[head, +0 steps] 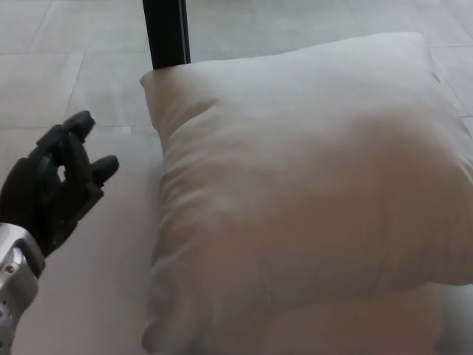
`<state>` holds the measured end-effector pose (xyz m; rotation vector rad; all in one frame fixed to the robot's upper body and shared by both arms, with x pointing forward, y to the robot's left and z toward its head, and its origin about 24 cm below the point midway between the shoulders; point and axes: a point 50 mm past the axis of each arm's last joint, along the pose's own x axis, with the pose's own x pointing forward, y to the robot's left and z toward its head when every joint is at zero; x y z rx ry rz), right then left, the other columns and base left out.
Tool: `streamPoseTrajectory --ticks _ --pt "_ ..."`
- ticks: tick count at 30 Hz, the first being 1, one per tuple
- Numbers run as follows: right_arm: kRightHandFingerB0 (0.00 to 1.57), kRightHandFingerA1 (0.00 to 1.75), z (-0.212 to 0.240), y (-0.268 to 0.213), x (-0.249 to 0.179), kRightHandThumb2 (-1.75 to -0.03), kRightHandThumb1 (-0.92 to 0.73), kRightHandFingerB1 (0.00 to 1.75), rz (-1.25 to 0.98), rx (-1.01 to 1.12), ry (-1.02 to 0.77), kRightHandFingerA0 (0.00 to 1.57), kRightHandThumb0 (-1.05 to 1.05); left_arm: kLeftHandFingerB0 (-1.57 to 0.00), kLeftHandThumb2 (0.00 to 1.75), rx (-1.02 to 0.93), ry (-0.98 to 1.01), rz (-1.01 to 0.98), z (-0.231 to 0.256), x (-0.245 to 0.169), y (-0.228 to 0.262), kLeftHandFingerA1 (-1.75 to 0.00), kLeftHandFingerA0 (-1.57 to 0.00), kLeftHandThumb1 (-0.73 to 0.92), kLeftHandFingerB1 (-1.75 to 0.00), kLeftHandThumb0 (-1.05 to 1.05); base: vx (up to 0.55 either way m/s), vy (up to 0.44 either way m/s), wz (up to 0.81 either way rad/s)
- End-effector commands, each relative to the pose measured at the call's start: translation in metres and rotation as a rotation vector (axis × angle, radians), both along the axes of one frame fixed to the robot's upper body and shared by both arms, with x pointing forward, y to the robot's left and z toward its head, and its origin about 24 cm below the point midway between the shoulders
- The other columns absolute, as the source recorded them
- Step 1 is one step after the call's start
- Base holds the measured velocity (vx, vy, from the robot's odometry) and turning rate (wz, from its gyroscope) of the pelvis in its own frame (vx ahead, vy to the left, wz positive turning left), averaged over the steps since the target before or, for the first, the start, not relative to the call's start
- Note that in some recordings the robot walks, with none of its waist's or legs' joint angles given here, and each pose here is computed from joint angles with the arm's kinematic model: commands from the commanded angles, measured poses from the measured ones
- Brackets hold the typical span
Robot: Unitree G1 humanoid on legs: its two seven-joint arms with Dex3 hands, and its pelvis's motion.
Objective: The robot uses its left hand to press on the left side of the pillow kept in the middle of the desk and uses its right hand to lift up and the right side of the pillow and turn it over
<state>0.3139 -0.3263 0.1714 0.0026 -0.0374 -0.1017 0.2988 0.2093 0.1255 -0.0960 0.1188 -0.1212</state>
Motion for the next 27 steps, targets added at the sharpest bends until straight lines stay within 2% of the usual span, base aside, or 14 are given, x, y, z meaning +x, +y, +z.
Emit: streamPoseTrajectory --ticks 1,2,5,6,7,8,10,13,14,15,20,23,25,27 --pt "0.04 0.51 -0.019 0.033 0.013 -1.25 -0.84 0.15 0.090 -0.050 0.182 0.20 -1.04 0.00 1.28 0.192 0.344 -0.067 -0.037 -0.007 -0.029 -0.35 -0.01 0.82 0.00 -1.04 0.00 0.000 0.00" --pt "0.05 0.54 -0.026 0.037 0.017 -1.25 -0.82 0.15 0.094 -0.046 0.219 0.27 -1.05 0.00 0.80 0.184 0.366 -0.111 -0.043 -0.007 -0.041 -0.50 -0.07 0.92 0.00 -1.05 0.00 0.000 0.00" --pt "0.07 0.52 -0.032 0.044 0.019 -1.19 -0.76 0.22 0.100 -0.053 0.256 0.22 -0.97 0.00 1.19 0.227 0.394 -0.117 -0.048 -0.006 -0.051 -0.45 -0.07 0.77 -0.10 -0.91 0.00 0.000 0.00" --pt "0.09 0.45 -0.035 0.047 0.020 -0.77 -0.92 0.23 0.102 -0.057 0.268 0.30 -1.05 0.00 1.26 0.233 0.397 -0.122 -0.049 -0.006 -0.056 -0.36 0.00 0.83 -0.03 -1.04 0.00 0.000 0.00" --pt "0.07 0.53 -0.039 0.051 0.022 -1.19 -0.75 0.25 0.108 -0.061 0.283 0.24 -1.00 0.00 1.27 0.244 0.405 -0.135 -0.051 -0.005 -0.063 -0.36 0.00 0.82 -0.02 -1.05 0.00 0.000 0.00" --pt "0.08 0.43 -0.042 0.053 0.024 -0.75 -0.92 0.23 0.118 -0.062 0.296 0.28 -1.05 0.00 1.28 0.243 0.413 -0.142 -0.054 -0.005 -0.065 -0.35 0.00 0.82 -0.02 -1.05 0.00 0.000 0.00" --pt "0.10 0.50 -0.044 0.055 0.025 -1.17 -0.73 0.29 0.124 -0.068 0.307 0.21 -0.99 0.00 1.29 0.237 0.431 -0.144 -0.058 -0.006 -0.066 -0.35 0.00 0.84 -0.01 -1.05 0.00 0.000 0.00" --pt "0.09 0.42 -0.050 0.059 0.025 -0.77 -0.92 0.23 0.149 -0.101 0.340 0.27 -1.04 0.00 1.29 0.194 0.491 -0.157 -0.072 -0.012 -0.067 -0.33 0.00 0.83 -0.02 -1.05 0.00 0.000 0.00" --pt "0.08 0.52 -0.054 0.060 0.023 -1.18 -0.75 0.28 0.154 -0.113 0.359 0.23 -0.98 0.00 1.30 0.208 0.516 -0.171 -0.081 -0.017 -0.068 -0.33 0.00 0.85 -0.02 -1.05 0.00 0.000 0.00" --pt "0.08 0.41 -0.055 0.061 0.022 -0.78 -0.92 0.24 0.156 -0.123 0.372 0.27 -1.03 0.00 1.30 0.220 0.533 -0.175 -0.085 -0.019 -0.068 -0.34 0.00 0.85 -0.01 -1.05 0.00 0.000 0.00" --pt "0.10 0.43 -0.065 0.064 0.023 -0.77 -0.92 0.24 0.169 -0.131 0.409 0.31 -1.05 0.00 1.32 0.254 0.598 -0.189 -0.096 -0.023 -0.067 -0.56 -0.05 0.87 -0.03 -1.05 0.00 0.000 0.00" --pt "0.08 0.52 -0.065 0.074 0.027 -1.22 -0.78 0.32 0.189 -0.141 0.409 0.26 -1.05 0.00 1.29 0.313 0.642 -0.215 -0.096 -0.019 -0.069 -0.43 -0.04 0.83 -0.13 -0.97 0.00 0.000 0.00" --pt "0.13 0.43 -0.066 0.081 0.030 -0.76 -0.92 0.28 0.200 -0.134 0.411 0.32 -1.05 0.00 1.32 0.311 0.656 -0.245 -0.098 -0.017 -0.071 -0.32 0.00 0.87 -0.14 -1.05 0.00 0.000 0.00" --pt "0.08 0.52 -0.067 0.090 0.031 -1.22 -0.76 0.28 0.235 -0.157 0.409 0.27 -1.05 0.00 1.27 0.326 0.662 -0.249 -0.101 -0.018 -0.069 -0.45 -0.14 0.84 -0.17 -1.05 0.00 0.000 0.00"
